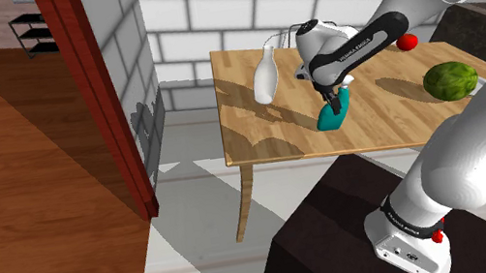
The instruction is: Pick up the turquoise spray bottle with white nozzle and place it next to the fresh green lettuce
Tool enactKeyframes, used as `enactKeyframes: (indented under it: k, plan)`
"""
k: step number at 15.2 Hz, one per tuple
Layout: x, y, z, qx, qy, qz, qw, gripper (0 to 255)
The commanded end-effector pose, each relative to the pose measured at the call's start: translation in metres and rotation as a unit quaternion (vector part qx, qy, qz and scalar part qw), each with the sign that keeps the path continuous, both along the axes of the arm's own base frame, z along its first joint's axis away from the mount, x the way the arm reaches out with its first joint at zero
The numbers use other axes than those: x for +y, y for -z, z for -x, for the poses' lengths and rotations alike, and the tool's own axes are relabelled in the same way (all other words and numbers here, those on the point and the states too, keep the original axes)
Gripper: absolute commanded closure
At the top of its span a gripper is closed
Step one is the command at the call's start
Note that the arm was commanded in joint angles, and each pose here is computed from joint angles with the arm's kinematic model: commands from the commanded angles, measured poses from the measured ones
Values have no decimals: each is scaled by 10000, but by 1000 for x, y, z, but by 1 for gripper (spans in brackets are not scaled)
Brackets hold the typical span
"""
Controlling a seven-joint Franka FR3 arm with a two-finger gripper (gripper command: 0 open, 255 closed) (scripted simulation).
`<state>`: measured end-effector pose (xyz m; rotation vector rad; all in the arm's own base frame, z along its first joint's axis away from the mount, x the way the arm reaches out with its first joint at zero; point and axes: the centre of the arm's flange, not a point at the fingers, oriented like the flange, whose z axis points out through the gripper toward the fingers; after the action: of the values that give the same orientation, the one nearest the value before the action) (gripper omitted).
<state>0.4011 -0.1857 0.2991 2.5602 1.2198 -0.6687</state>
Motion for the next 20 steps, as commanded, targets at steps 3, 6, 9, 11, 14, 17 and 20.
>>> enactKeyframes:
  k: [3,6,9,11,14,17,20]
  plan:
    - [0,0,0,0,0,0,10000,255]
    - [0,0,0,0,0,0,10000,255]
    - [0,0,0,0,0,0,10000,255]
    - [0,-5,0,0,0,0,10000,255]
    - [0,-21,0,0,0,0,10000,255]
    - [0,-37,0,0,0,0,10000,255]
    - [0,-53,0,0,0,0,10000,255]
